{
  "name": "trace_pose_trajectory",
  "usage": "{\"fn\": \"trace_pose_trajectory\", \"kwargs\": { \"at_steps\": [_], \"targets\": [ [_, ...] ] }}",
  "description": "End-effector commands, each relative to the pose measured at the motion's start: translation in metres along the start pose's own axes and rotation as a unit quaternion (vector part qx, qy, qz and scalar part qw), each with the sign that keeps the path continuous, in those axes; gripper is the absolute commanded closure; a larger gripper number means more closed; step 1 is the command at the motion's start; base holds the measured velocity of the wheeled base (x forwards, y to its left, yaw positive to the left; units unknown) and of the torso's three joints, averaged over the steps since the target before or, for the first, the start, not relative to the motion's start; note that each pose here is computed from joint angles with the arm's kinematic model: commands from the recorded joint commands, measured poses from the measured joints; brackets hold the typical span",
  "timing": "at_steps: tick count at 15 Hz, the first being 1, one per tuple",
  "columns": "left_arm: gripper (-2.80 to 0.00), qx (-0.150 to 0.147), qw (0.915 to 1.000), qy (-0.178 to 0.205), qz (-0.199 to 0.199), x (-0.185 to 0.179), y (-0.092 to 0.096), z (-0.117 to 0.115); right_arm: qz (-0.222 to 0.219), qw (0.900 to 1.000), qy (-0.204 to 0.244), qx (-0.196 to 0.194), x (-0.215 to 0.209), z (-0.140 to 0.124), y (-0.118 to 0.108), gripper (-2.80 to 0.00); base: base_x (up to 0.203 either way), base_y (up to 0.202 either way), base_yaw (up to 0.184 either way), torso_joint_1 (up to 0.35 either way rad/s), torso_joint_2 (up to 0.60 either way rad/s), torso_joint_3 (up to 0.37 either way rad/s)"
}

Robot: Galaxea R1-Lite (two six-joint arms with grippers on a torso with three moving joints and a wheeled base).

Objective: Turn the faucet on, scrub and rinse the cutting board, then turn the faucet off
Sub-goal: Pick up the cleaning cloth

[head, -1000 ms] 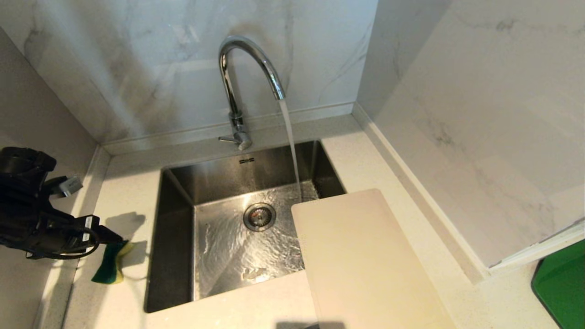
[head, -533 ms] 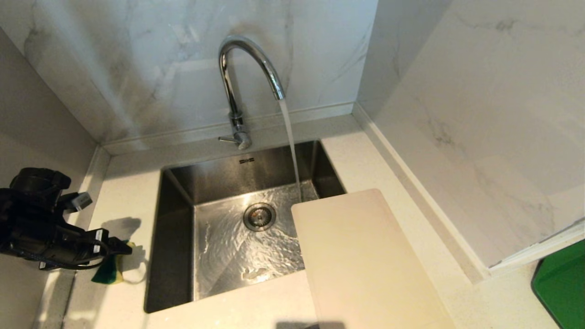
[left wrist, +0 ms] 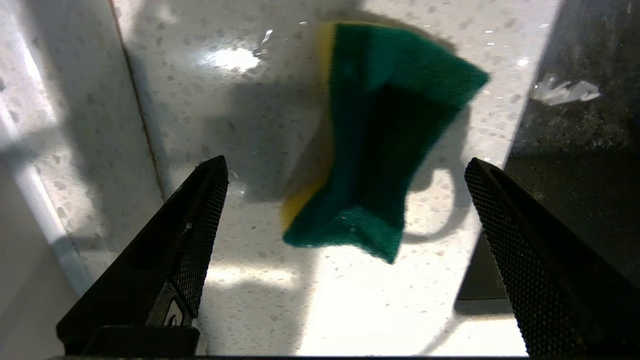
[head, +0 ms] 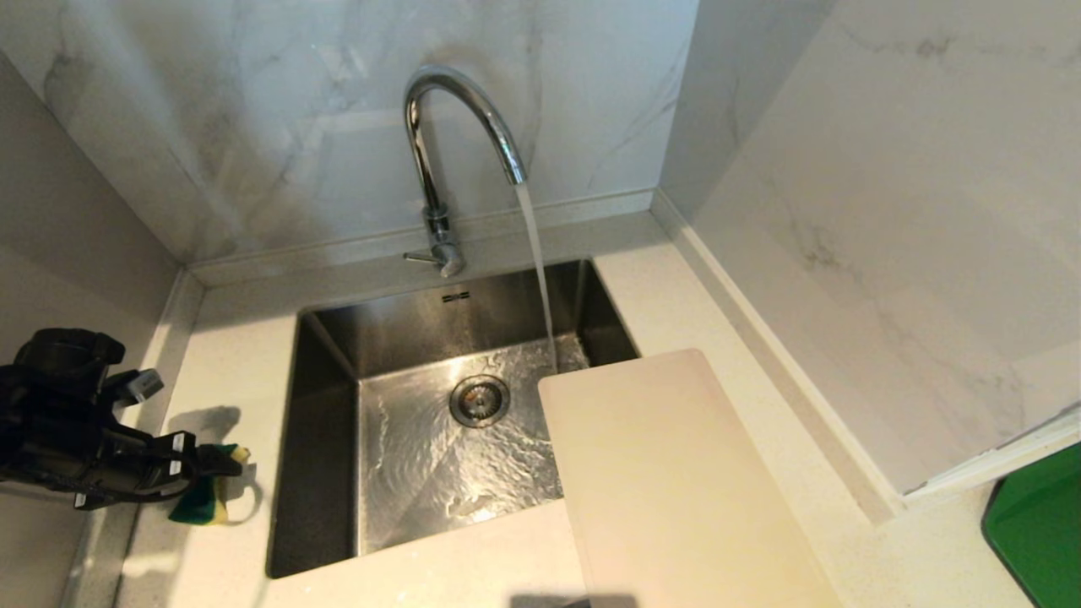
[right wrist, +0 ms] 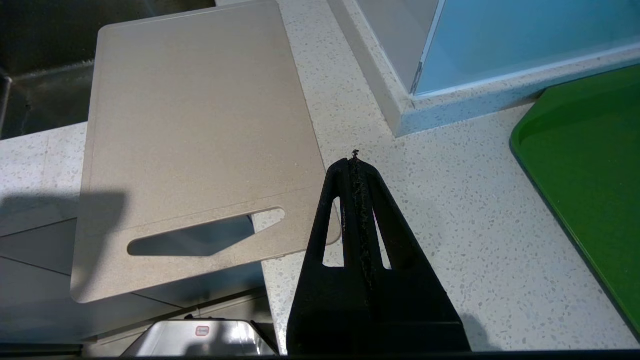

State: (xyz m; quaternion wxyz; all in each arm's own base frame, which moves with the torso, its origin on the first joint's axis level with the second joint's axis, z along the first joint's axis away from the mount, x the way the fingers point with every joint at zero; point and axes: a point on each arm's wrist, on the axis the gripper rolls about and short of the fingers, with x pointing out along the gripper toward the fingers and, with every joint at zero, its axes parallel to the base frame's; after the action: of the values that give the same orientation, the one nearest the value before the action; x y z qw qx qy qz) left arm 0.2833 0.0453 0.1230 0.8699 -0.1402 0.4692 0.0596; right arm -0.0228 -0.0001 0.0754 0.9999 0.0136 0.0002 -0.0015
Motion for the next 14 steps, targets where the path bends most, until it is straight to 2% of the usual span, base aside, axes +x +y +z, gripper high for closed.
{"fn": "trace_pose_trajectory", "kwargs": {
  "at_steps": [1,2,14],
  "targets": [
    [-2.8,-0.009,0.9999,0.007,0.004,0.0041,0.0057,-0.0003,0.0,1.0,0.001,0.0,0.0,-0.0001,0.0,0.0,0.0,0.0,0.0,0.0,0.0,0.0],
    [0.0,-0.009,0.9999,0.006,0.003,0.0036,0.0052,-0.0003,0.0,1.0,0.001,0.0,0.0001,-0.0005,0.0,0.0,0.0,0.0,0.0,0.0,0.0,0.0],
    [0.0,-0.012,0.9997,0.001,-0.02,-0.0007,0.0033,0.0015,0.0,1.0,0.0,0.0,0.0,-0.0001,0.0,0.0,0.0,0.0,0.0,0.0,0.0,0.0]
  ]
}}
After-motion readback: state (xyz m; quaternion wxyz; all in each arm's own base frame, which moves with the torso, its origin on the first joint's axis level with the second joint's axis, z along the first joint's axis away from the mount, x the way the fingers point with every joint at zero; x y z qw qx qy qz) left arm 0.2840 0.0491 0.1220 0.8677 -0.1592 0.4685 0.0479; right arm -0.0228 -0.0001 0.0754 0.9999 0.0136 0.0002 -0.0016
